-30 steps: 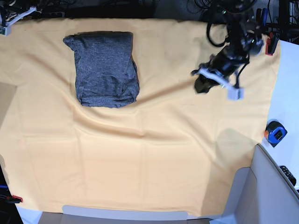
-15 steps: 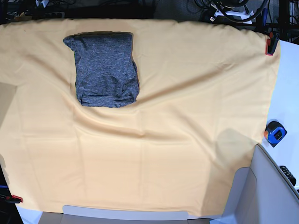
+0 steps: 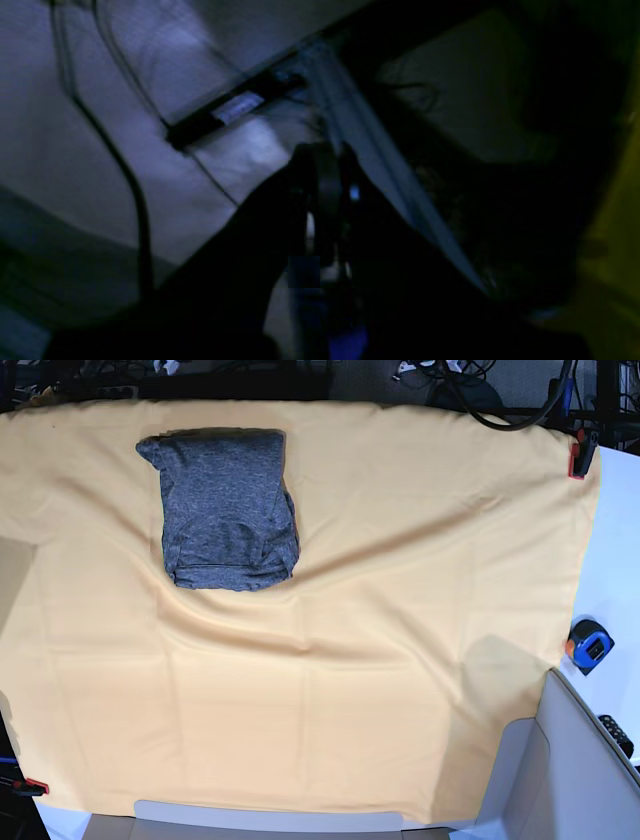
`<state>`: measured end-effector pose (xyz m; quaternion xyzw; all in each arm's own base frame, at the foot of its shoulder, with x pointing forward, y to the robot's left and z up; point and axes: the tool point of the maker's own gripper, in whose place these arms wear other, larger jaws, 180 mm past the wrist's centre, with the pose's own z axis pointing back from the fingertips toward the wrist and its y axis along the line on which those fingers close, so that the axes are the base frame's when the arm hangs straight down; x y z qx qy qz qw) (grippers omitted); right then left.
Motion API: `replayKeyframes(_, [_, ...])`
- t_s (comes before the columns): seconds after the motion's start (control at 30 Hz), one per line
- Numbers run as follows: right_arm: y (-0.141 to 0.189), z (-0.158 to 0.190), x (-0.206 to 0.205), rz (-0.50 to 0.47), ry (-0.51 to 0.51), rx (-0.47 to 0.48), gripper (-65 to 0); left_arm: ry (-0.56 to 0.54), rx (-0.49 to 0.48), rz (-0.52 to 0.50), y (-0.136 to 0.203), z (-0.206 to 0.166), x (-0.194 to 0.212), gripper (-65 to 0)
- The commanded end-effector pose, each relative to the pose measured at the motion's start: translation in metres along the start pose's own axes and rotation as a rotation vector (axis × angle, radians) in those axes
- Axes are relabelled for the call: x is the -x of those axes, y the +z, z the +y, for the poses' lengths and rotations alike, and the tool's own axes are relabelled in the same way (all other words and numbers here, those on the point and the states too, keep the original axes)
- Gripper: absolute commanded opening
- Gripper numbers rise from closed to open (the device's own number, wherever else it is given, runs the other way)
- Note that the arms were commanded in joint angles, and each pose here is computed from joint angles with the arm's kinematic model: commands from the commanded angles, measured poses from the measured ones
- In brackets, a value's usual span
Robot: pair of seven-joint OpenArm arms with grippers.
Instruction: Fold the T-shirt properly
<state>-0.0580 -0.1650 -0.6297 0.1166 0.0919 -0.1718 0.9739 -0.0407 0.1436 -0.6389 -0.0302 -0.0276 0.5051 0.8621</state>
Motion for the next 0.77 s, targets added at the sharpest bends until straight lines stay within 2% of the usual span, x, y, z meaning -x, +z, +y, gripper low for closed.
replayKeyframes(0.0, [-0.007,0.013,0.003,0.002,0.052,-0.022,-65.0,-0.059,-0.034,-0.01,-0.003,0.009,-0.001,-65.0])
replayKeyframes(0.1, [-0.023,0.045,0.001,-0.032,0.166,-0.067,-65.0,-0.329,-0.029,-0.074,-0.012,-0.008,-0.01,-65.0])
replayKeyframes(0.2, [-0.031,0.069,-0.002,-0.049,0.21,-0.101,-65.0,-0.658,0.024,-0.124,-0.016,-0.028,-0.004,-65.0])
replayKeyframes(0.27, [-0.035,0.074,-0.005,-0.069,0.193,-0.06,-65.0,-0.846,0.04,-0.124,-0.019,-0.029,-0.004,-65.0])
replayKeyframes(0.3, [-0.036,0.07,-0.008,-0.085,0.177,-0.017,-65.0,-0.905,0.04,-0.109,-0.02,-0.027,-0.001,-65.0])
replayKeyframes(0.43, [-0.038,0.062,-0.016,-0.169,0.13,0.11,-65.0,-1.046,0.072,-0.095,-0.022,-0.033,0.007,-65.0])
replayKeyframes(0.63, [-0.041,0.072,-0.012,-0.18,0.109,0.15,-65.0,-1.19,0.121,-0.079,-0.022,-0.047,0.019,-65.0])
replayKeyframes(0.73, [-0.041,0.07,-0.012,-0.18,0.101,0.155,-65.0,-1.216,0.13,-0.078,-0.023,-0.051,0.02,-65.0])
